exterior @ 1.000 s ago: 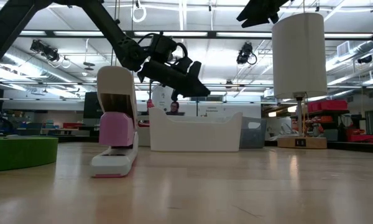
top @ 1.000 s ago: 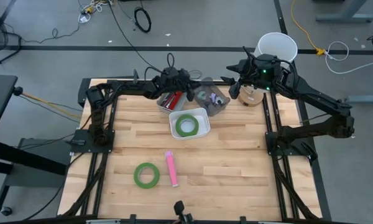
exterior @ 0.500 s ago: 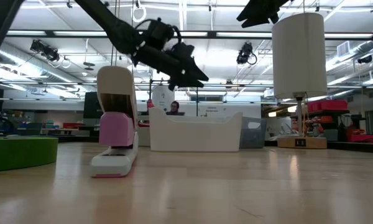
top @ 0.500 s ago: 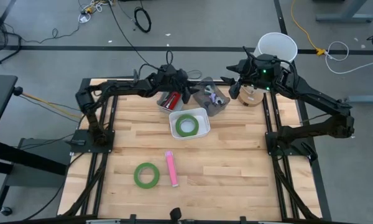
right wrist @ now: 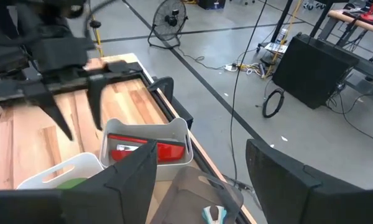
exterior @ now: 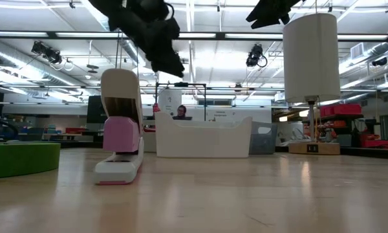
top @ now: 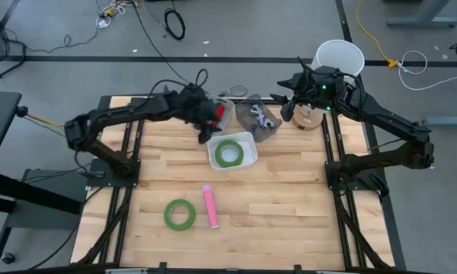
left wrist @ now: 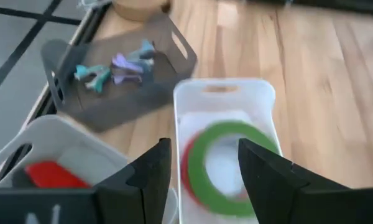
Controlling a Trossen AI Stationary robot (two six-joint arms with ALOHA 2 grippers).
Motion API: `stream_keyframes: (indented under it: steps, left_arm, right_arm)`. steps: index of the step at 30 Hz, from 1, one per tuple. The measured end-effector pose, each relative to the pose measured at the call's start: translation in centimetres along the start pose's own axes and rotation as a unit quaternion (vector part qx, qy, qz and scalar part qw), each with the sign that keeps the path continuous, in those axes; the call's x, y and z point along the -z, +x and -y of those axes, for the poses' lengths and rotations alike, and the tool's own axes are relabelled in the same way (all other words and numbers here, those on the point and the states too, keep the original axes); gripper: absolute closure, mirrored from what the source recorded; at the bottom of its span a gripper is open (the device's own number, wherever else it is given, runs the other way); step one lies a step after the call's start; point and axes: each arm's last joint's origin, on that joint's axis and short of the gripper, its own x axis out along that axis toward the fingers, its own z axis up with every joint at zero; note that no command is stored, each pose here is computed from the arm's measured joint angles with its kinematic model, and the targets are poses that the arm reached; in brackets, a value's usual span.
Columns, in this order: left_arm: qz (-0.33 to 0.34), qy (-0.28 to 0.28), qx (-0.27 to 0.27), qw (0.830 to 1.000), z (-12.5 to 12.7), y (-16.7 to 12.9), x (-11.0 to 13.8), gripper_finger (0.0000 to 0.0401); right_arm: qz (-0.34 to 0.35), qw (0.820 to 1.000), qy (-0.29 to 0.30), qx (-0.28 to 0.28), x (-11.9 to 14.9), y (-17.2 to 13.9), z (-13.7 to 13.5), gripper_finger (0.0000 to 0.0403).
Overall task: Pick and place Stapler, Stapler remover, tape
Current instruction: Put the pink stapler into the gray bin
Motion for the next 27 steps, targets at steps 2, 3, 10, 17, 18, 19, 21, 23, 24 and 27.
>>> stream_keyframes:
  steps: [2, 3, 10, 17, 18, 19, 21, 23, 24, 27]
  left_arm:
    - [-0.013, 0.014, -0.003, 1.000, 0.8, -0.8, 0.1, 0.0208]
    - [-0.022, 0.016, -0.002, 1.000, 1.1, -1.2, 0.2, 0.0207]
    - [-0.063, 0.027, 0.048, 0.996, 3.9, -2.3, 0.7, 0.0203]
    - [-0.093, 0.080, 0.085, 0.989, 7.1, -1.9, 1.1, 0.0170]
    - [-0.096, 0.092, 0.086, 0.987, 7.5, -1.8, 1.1, 0.0164]
    - [-0.097, 0.102, 0.090, 0.986, 7.8, -1.8, 1.2, 0.0157]
    - [-0.100, 0.117, 0.098, 0.983, 8.4, -1.8, 1.2, 0.0144]
    - [-0.108, 0.122, 0.106, 0.981, 8.9, -1.8, 1.4, 0.0132]
    - [-0.113, 0.124, 0.113, 0.979, 9.1, -1.8, 1.5, 0.0128]
    - [-0.130, 0.135, 0.129, 0.974, 9.8, -1.9, 1.9, 0.0122]
  right_arm:
    - [0.000, 1.000, 0.000, 0.000, 0.0, 0.0, 0.0, 0.0158]
    - [0.000, 1.000, 0.000, 0.000, 0.0, 0.0, 0.0, 0.0158]
    - [-0.003, 1.000, 0.000, 0.000, 0.1, 0.0, 0.0, 0.0158]
    - [-0.003, 1.000, 0.000, 0.000, 0.1, 0.0, 0.0, 0.0158]
    - [-0.003, 1.000, 0.000, 0.000, 0.1, 0.0, 0.0, 0.0158]
    - [-0.003, 1.000, 0.000, 0.000, 0.1, 0.0, 0.0, 0.0158]
    - [-0.003, 1.000, 0.000, 0.000, 0.1, 0.0, 0.0, 0.0158]
    - [-0.003, 1.000, 0.000, 0.000, 0.1, 0.0, 0.0, 0.0158]
    - [-0.003, 1.000, 0.000, 0.000, 0.1, 0.0, 0.0, 0.0158]
    - [-0.003, 1.000, 0.000, 0.000, 0.1, 0.0, 0.0, 0.0158]
